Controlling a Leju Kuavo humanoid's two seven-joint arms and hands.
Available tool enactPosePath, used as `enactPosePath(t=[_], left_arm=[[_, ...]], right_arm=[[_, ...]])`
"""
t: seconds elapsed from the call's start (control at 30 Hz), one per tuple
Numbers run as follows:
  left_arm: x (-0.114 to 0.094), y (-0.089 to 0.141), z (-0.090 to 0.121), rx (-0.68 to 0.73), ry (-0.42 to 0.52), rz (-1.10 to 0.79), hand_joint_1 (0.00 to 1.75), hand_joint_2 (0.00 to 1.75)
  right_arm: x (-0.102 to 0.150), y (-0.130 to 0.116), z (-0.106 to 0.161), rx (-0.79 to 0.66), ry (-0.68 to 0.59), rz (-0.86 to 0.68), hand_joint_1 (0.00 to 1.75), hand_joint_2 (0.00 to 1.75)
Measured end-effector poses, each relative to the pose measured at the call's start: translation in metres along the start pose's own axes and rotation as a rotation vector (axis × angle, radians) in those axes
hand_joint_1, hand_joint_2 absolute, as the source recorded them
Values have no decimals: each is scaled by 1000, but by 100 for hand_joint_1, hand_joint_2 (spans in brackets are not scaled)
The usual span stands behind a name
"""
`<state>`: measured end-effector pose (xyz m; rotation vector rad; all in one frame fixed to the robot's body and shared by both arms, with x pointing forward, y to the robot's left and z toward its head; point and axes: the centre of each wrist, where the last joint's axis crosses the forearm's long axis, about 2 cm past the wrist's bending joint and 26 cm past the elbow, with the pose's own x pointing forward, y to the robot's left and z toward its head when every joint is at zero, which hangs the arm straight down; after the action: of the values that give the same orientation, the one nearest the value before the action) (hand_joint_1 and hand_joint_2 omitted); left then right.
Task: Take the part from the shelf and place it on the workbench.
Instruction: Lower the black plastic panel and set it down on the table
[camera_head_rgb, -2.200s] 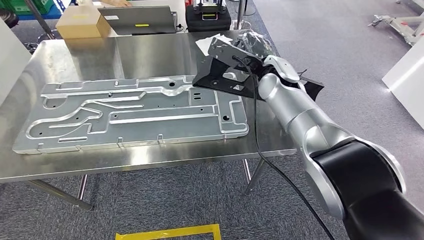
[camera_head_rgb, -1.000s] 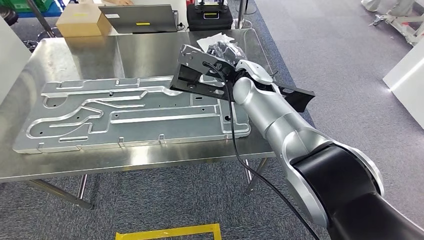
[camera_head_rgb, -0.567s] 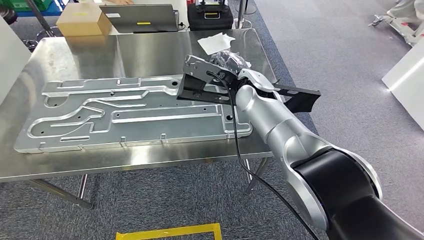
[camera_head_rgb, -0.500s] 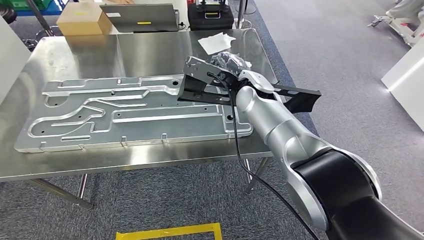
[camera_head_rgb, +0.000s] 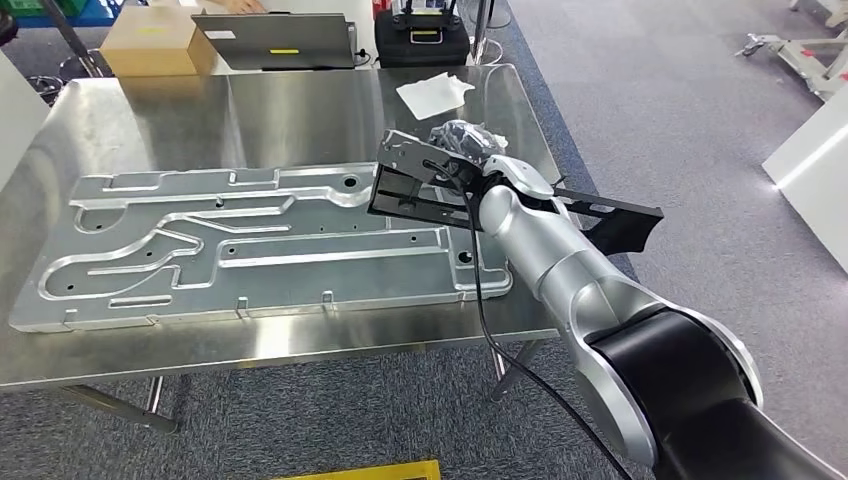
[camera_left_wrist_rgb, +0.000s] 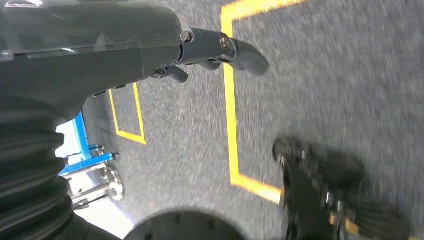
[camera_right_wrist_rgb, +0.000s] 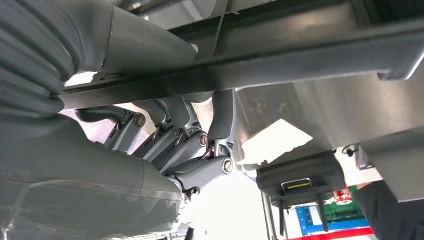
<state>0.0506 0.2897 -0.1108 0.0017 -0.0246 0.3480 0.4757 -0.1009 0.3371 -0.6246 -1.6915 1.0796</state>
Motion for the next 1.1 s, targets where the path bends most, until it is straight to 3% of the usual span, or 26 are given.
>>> enactPosePath(t=[0.43, 0.6, 1.1], left_arm=[[-16, -2, -1, 11, 24, 23, 0, 175], [-7, 1, -1, 15, -15, 45, 0, 175], [-10, -2, -1, -27, -110, 61, 0, 175]], right_arm=[[-7, 23, 7, 57, 15, -6, 175, 175], [-4, 12, 3, 40, -8, -1, 175, 175], [-30, 20, 9, 117, 14, -42, 175, 175]])
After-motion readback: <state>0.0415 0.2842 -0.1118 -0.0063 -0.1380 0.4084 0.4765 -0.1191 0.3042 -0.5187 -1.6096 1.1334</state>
